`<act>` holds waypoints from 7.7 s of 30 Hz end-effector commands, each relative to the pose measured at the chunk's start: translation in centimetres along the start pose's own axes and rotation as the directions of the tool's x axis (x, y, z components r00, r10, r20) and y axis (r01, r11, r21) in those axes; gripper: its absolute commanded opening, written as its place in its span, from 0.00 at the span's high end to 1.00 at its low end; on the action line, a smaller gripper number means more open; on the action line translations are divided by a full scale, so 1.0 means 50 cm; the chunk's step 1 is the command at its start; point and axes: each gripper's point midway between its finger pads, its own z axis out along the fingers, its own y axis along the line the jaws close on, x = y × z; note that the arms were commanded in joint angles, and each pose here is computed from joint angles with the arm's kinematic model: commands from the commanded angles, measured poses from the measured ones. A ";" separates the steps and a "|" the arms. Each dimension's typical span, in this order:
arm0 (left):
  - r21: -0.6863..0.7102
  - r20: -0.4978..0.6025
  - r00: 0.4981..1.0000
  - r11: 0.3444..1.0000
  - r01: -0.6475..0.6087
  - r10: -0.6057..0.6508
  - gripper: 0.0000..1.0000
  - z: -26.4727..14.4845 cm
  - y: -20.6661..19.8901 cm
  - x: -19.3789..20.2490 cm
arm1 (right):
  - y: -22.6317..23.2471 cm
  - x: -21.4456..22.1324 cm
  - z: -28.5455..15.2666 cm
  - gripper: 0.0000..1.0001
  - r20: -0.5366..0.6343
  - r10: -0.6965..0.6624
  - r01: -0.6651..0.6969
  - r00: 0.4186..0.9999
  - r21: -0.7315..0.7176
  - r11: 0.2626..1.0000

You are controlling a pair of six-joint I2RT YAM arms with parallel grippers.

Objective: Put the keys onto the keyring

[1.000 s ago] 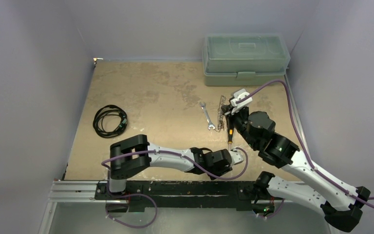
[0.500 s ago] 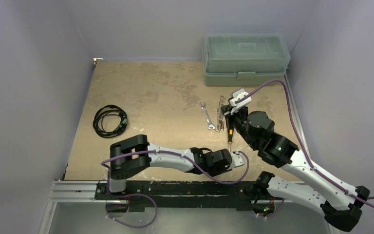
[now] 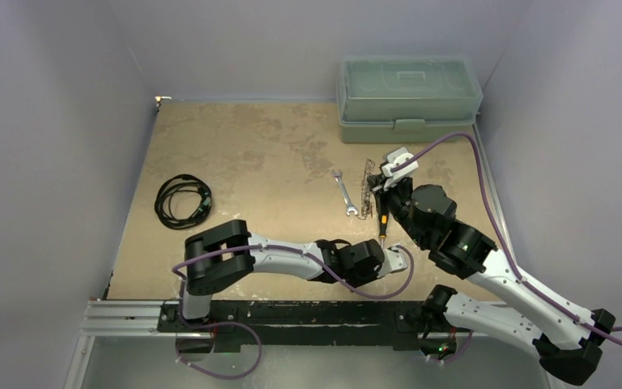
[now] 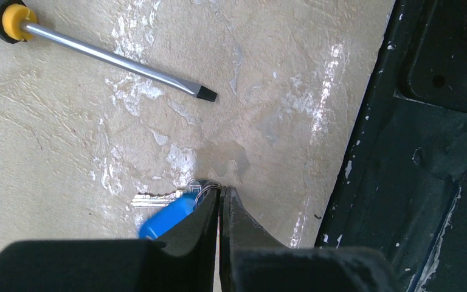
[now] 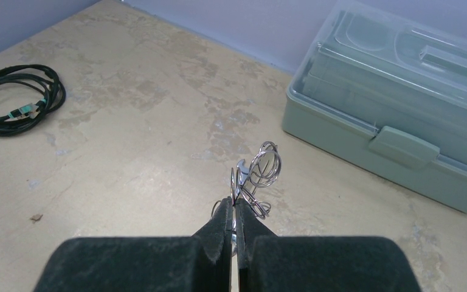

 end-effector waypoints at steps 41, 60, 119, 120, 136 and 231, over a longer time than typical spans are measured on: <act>0.045 0.037 0.823 0.824 0.565 -0.566 1.00 -0.164 0.122 0.081 | 0.019 -0.043 -0.010 1.00 0.073 0.051 -0.046 0.996 -0.070 0.996; -0.057 0.074 0.890 0.889 0.454 -0.450 0.60 -0.179 0.134 0.075 | 0.023 -0.042 -0.006 1.00 0.068 0.049 -0.044 0.996 -0.077 0.996; 0.031 0.189 0.895 0.914 0.405 -0.404 1.00 -0.170 0.070 0.013 | 0.028 -0.035 0.000 1.00 0.059 0.047 -0.042 0.997 -0.082 0.996; 0.032 0.194 0.895 0.914 0.404 -0.402 1.00 -0.174 0.071 0.013 | 0.028 -0.035 0.000 1.00 0.058 0.047 -0.042 0.997 -0.082 0.996; -0.015 0.326 0.888 0.938 0.347 -0.323 1.00 -0.292 0.103 -0.029 | 0.049 -0.050 -0.009 1.00 0.091 0.053 -0.039 0.994 -0.151 0.988; -0.036 0.393 0.919 0.999 -0.031 0.042 1.00 -0.522 0.082 -0.045 | 0.348 0.067 -0.117 1.00 0.182 -0.390 0.387 0.903 -0.740 0.550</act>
